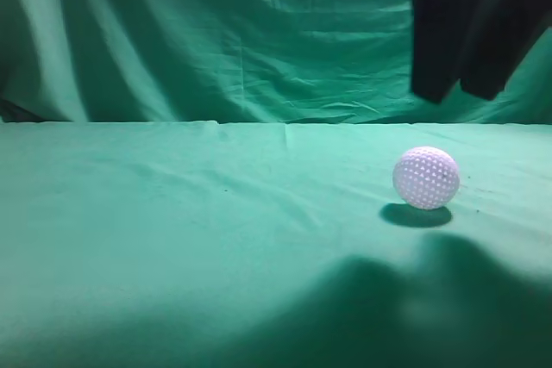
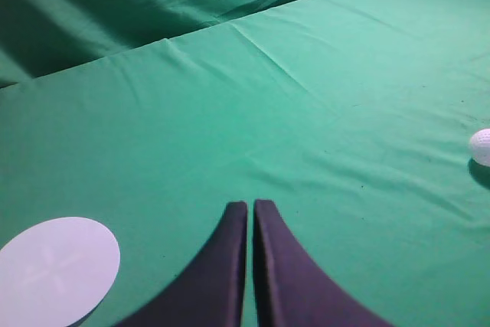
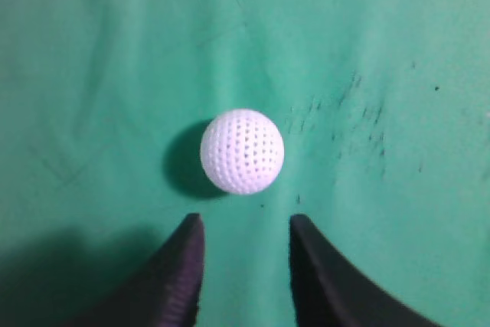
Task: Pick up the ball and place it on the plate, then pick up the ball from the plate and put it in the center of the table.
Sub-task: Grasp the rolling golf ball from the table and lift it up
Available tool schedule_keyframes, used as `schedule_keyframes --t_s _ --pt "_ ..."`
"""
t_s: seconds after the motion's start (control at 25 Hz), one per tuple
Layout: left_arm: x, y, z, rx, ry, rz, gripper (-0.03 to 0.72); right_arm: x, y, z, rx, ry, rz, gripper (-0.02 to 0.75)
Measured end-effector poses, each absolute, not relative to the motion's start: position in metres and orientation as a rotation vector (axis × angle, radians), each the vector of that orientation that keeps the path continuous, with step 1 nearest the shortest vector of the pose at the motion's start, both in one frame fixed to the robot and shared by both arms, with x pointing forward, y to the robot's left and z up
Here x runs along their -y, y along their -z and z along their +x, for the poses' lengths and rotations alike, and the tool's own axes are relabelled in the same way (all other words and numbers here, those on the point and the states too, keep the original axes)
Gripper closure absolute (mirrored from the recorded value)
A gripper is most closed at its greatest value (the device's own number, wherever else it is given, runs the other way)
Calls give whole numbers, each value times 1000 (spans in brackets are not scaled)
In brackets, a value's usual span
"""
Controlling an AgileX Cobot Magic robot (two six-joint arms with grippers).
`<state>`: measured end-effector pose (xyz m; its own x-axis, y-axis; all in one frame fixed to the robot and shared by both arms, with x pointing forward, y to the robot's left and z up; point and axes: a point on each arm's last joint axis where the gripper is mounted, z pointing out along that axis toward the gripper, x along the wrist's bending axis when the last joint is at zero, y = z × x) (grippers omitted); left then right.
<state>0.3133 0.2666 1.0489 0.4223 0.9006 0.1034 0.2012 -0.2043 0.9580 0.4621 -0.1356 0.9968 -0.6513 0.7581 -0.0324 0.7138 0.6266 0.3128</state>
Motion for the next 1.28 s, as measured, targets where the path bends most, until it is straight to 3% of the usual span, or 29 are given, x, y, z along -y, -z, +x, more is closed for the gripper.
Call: schedule_keyframes --t_s 0.12,0.2,0.88,1.04,1.28 --pt "-267 -1049 313 -973 -872 1673 688 131 -986 468 -2691 -404 1227 237" --pt "-267 -1049 313 -973 -872 1673 688 129 -978 470 -2703 -378 1236 187" --pt "-267 -1049 313 -973 -872 1673 688 115 -933 488 -2701 -319 1379 202" --pt "-267 -1049 313 -973 -872 1673 688 115 -932 488 -2697 -318 1400 421" --pt "-267 -1049 313 -973 -872 1673 688 107 -951 497 -2700 -316 1404 419"
